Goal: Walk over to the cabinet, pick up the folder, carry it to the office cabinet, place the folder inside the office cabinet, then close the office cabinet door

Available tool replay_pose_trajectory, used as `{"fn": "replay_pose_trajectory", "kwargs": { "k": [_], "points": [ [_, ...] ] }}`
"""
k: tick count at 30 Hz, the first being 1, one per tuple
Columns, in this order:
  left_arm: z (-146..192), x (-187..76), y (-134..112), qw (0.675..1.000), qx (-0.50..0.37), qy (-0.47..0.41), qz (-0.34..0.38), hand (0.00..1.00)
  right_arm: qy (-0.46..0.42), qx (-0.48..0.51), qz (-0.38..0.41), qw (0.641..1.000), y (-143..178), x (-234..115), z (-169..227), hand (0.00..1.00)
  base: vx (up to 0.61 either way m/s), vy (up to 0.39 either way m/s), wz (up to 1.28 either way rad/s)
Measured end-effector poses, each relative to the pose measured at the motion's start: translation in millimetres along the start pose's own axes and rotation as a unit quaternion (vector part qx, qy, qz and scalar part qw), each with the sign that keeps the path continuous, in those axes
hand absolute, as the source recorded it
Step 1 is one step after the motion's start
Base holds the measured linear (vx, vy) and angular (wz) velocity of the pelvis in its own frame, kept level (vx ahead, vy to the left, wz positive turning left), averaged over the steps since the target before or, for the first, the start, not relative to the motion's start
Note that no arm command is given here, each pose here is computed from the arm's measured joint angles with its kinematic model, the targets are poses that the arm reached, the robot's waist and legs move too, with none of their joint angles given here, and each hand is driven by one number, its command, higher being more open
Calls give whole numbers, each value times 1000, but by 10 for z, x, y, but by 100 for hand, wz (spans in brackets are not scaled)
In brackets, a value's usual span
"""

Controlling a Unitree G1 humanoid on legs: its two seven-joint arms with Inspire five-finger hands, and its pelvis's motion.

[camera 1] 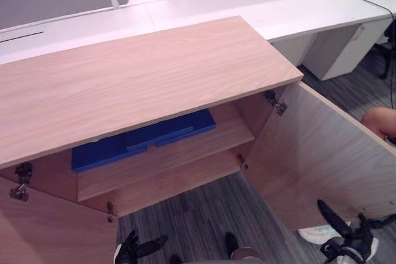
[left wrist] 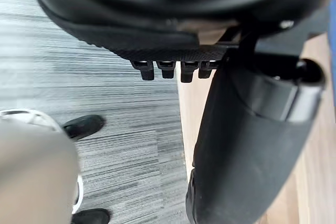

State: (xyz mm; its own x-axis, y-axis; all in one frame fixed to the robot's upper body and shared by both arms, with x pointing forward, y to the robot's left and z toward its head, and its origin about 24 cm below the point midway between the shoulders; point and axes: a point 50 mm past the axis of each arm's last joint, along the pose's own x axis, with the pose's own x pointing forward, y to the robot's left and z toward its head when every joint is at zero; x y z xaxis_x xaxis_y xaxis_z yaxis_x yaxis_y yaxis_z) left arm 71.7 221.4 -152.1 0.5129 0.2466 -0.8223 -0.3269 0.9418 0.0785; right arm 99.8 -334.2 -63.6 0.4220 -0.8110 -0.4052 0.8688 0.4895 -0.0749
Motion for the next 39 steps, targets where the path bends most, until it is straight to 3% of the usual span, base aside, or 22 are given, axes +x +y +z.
{"fn": "replay_pose_trajectory", "kwargs": {
  "k": [12, 26, 30, 36, 39],
  "points": [
    [186, 29, -225, 997, 30, -47, -50, 100, -117, -12, 25, 993, 395, 583, 1070, 100, 29, -21, -47],
    [229, 32, -303, 995, 43, -57, -70, 100, -170, -132, 129, 968, 696, 546, 1309, 100, -16, -57, -14],
    [231, 33, -293, 994, 54, -57, -71, 100, -211, -226, 154, 939, 792, 470, 1353, 100, -55, -52, -19],
    [283, 53, -301, 992, 72, -63, -78, 100, -285, -373, 252, 846, 1130, 178, 1335, 100, -8, -77, -25],
    [297, 55, -294, 991, 78, -67, -80, 100, -291, -414, 256, 824, 1126, 170, 1302, 100, 3, -68, -4]
  ]
}}
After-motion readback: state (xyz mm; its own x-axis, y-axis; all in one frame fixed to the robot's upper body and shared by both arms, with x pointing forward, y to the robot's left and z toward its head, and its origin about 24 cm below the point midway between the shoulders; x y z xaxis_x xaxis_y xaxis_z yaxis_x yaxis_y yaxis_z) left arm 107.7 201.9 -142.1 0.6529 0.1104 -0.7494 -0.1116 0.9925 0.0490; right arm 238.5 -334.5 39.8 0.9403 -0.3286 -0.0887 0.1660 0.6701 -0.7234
